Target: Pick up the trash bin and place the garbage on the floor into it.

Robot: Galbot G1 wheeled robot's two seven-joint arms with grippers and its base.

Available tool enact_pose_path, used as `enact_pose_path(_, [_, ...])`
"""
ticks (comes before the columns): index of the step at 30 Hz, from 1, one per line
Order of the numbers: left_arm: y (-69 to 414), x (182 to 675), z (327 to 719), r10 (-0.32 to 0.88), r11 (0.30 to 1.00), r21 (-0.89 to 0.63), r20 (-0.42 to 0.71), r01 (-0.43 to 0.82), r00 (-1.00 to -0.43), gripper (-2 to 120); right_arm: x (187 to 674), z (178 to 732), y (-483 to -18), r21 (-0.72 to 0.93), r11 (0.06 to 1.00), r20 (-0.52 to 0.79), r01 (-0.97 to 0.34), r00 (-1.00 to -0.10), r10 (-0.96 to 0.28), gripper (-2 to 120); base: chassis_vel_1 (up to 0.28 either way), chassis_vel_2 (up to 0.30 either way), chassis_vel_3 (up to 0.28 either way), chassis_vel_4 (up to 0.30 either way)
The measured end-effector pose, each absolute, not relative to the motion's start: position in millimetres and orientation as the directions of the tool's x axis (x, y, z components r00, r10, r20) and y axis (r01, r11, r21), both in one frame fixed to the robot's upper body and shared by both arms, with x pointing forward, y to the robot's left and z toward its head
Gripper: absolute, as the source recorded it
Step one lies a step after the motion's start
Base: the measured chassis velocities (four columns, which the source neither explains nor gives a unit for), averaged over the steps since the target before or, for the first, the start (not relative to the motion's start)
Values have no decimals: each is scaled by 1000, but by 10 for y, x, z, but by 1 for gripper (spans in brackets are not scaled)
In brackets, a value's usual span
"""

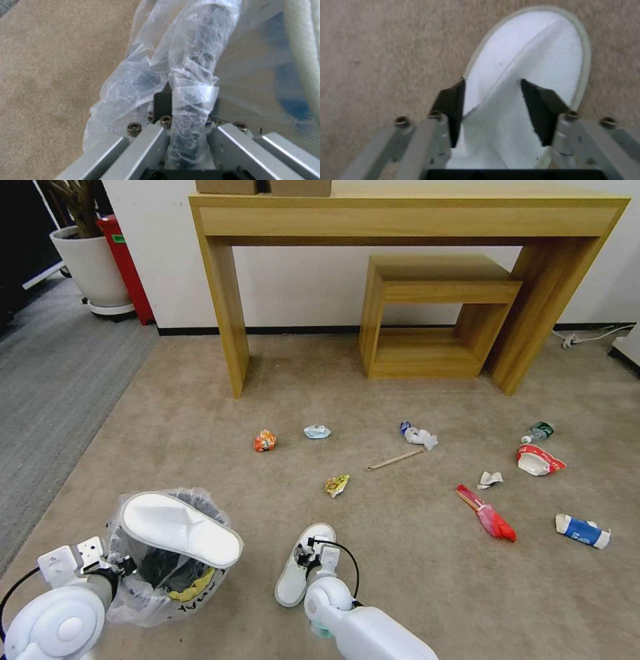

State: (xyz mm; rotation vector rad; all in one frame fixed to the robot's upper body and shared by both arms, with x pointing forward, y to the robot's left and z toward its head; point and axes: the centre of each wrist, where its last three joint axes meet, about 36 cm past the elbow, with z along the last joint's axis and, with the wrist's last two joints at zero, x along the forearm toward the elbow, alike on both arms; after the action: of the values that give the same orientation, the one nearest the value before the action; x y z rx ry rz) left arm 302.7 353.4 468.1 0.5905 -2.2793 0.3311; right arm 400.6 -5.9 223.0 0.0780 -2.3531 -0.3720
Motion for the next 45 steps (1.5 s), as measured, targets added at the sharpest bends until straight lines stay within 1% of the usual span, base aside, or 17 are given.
enact_pose_path(3, [3528,3025,4690,-315,861,-58,719,-505,-620,0,4029,2314,-89,296,954,657,51,-735,-165,28,0,0,0,0])
enact_pose_path(4, [3528,3025,4690,-315,861,-58,719,-505,-620,0,4029,2314,-89,296,954,657,51,-735,-165,28,0,0,0,0])
enact_pose_path(7, [3517,3014,4692,-317,862,-57,716,-504,-623,0,4059,2434,-104,311,949,639,48,-750,-171,12,0,0,0,0])
enact_pose_path(8, [3517,3014,4692,-317,862,-57,716,-504,-623,0,4059,2434,-104,311,949,639,48,-750,-171,12,0,0,0,0])
enact_pose_path(10, [3514,3005,4695,-318,862,-55,715,-503,-623,0,4072,2494,-118,320,946,631,46,-756,-176,1,0,0,0,0])
enact_pose_path(15, [3514,2992,4706,-320,863,-54,713,-503,-624,0,4019,2473,-123,284,958,647,53,-748,-150,0,0,0,0,0])
enact_pose_path(19, [3513,2983,4710,-321,863,-52,712,-503,-625,0,3964,2407,-133,260,964,656,53,-742,-136,10,0,0,0,0])
enact_pose_path(22, [3509,2971,4705,-322,862,-51,713,-504,-623,0,3937,2353,-108,254,965,664,60,-736,-129,28,0,0,0,0])
enact_pose_path(23, [3509,2971,4705,-322,862,-51,713,-504,-623,0,3937,2353,-108,254,965,664,60,-736,-129,28,0,0,0,0])
enact_pose_path(26, [3506,2970,4705,-322,863,-51,712,-503,-624,0,3941,2317,-90,265,963,657,52,-741,-141,43,0,0,0,0])
enact_pose_path(28, [3505,2969,4705,-322,863,-51,712,-503,-624,0,3942,2307,-88,265,963,656,51,-741,-141,45,0,0,0,0])
enact_pose_path(30, [3501,2962,4697,-322,862,-51,713,-505,-623,0,3943,2283,-74,265,963,659,51,-739,-143,57,0,0,0,0])
enact_pose_path(35, [3499,2953,4688,-324,861,-50,714,-506,-621,0,3941,2247,-59,263,964,661,51,-737,-141,70,0,0,0,0])
enact_pose_path(38, [3498,2945,4677,-324,862,-48,714,-505,-620,0,3962,2157,-53,252,966,661,53,-739,-132,86,0,0,0,0])
enact_pose_path(39, [3498,2945,4677,-324,862,-48,714,-505,-620,0,3962,2157,-53,252,966,661,53,-739,-132,86,0,0,0,0])
enact_pose_path(42, [3499,2930,4662,-324,862,-45,716,-505,-618,0,3987,2110,-20,247,967,665,57,-736,-127,97,0,0,0,0])
enact_pose_path(45, [3502,2923,4659,-324,863,-44,717,-504,-617,0,3981,2075,-1,246,968,666,54,-735,-128,100,0,0,0,0])
